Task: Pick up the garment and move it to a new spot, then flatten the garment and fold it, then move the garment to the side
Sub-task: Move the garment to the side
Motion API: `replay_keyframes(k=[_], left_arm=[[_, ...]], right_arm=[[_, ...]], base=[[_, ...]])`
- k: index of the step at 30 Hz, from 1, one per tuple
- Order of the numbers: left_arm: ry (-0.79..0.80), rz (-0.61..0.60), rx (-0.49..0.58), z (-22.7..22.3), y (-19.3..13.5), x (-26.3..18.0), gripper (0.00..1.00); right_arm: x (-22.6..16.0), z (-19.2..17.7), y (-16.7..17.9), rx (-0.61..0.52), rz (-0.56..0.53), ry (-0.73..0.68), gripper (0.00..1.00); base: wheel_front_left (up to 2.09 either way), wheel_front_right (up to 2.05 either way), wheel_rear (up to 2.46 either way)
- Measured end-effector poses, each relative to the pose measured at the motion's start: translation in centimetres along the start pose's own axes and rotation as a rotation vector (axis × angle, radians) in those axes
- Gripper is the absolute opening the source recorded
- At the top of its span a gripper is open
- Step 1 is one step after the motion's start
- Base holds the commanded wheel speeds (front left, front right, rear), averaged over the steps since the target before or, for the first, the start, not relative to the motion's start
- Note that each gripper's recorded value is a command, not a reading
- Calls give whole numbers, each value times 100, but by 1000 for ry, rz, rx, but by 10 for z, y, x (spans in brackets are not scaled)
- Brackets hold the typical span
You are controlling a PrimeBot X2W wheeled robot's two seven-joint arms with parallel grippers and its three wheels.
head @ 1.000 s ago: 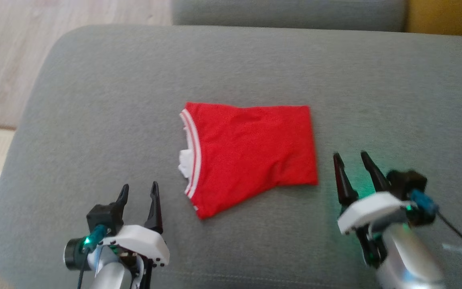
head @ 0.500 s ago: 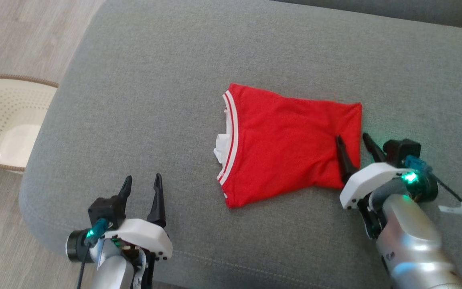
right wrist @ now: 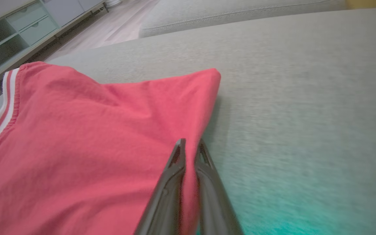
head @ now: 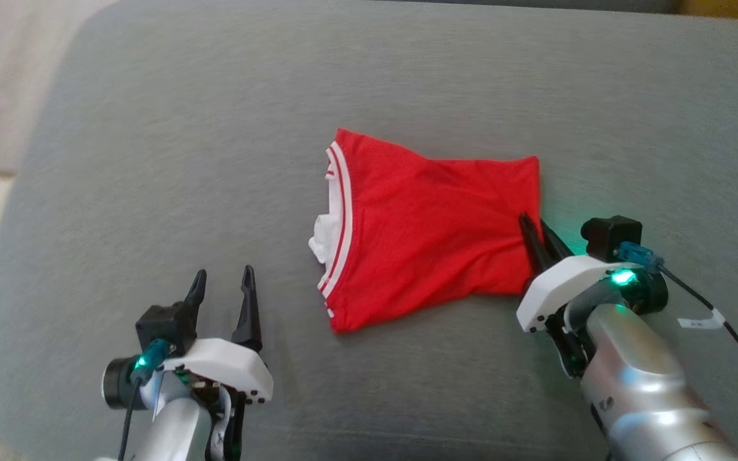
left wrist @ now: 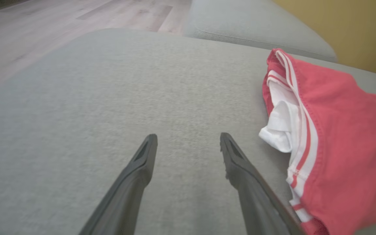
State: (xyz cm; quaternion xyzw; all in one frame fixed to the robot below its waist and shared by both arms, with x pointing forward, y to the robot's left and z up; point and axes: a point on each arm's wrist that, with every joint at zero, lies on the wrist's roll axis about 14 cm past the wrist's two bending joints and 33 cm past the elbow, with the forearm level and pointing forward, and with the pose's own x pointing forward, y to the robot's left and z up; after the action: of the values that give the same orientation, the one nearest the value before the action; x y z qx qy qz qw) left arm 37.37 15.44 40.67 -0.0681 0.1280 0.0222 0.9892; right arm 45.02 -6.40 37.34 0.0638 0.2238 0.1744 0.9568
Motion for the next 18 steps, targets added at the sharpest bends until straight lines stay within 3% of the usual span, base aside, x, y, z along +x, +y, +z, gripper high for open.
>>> replay_keyframes(k=[6, 18], left_arm=[[7, -132, 17, -2, -43, 16, 100], [20, -529, 71, -9, -184, 41, 100]], right_arm=[[-29, 5, -38, 33, -104, -39, 0], [-129, 15, -135, 123, -419, -169, 0]], base=[[0, 0, 0], [0, 0, 0]])
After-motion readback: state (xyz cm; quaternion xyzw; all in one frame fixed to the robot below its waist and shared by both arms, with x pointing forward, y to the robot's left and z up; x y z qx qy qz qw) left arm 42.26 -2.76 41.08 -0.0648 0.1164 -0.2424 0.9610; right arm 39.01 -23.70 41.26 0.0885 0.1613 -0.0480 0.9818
